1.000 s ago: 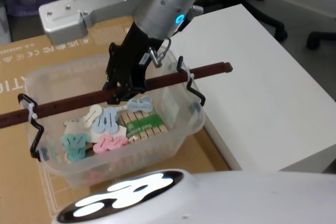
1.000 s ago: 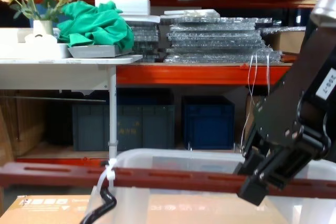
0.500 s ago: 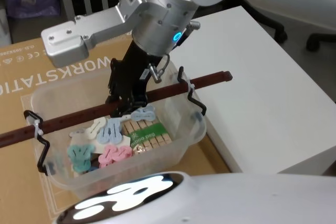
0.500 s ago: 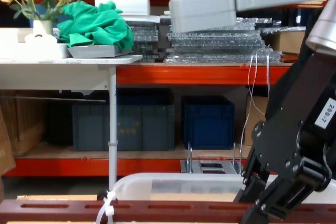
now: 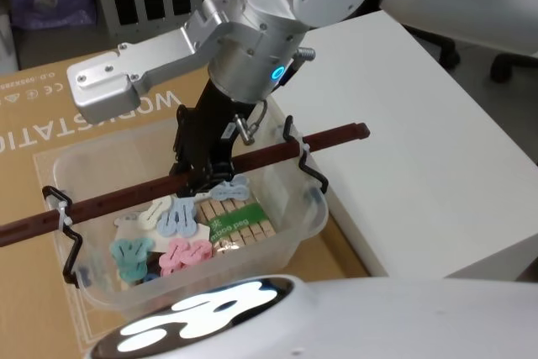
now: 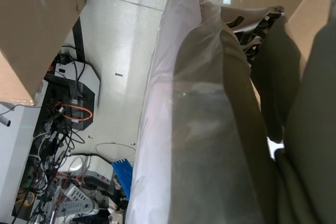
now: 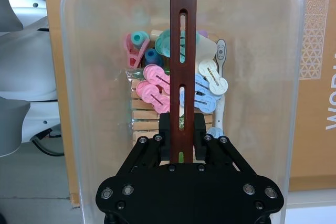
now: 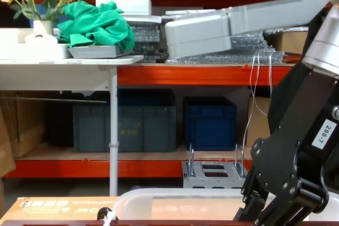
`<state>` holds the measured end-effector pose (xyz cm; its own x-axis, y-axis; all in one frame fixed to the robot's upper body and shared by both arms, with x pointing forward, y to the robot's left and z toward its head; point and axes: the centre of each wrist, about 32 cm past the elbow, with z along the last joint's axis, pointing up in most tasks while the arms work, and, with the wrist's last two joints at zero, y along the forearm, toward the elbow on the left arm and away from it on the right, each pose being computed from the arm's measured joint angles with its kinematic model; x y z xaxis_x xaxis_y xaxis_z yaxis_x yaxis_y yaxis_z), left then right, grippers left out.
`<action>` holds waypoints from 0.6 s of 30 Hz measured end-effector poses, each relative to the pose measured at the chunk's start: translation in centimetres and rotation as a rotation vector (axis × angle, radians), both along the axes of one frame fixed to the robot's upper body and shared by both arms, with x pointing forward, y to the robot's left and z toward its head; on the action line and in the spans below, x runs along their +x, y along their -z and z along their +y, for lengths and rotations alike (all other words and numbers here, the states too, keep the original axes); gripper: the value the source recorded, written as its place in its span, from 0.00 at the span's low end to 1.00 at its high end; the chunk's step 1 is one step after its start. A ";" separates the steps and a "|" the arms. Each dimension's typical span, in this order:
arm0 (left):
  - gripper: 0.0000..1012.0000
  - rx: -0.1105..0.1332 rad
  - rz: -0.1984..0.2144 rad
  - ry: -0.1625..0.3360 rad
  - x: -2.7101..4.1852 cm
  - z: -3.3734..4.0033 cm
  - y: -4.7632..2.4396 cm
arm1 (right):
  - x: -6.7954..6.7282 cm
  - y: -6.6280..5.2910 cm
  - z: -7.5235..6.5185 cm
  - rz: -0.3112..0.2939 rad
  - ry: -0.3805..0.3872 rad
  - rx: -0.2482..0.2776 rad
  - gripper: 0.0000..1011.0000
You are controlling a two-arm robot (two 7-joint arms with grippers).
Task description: Use one hand to grasp the basket and place it at the designated location.
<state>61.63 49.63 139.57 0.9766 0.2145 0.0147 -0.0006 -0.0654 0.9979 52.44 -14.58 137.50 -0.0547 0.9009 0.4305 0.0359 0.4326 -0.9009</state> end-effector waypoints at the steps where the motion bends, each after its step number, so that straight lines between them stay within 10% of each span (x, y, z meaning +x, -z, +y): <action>1: 0.00 0.000 0.000 0.000 0.00 0.00 0.00 | 0.0 0.1 0.0 0.000 0.000 -0.001 0.23; 18: 0.00 0.000 0.000 0.000 0.00 0.00 0.00 | 0.2 1.3 0.5 0.004 0.008 -0.028 0.23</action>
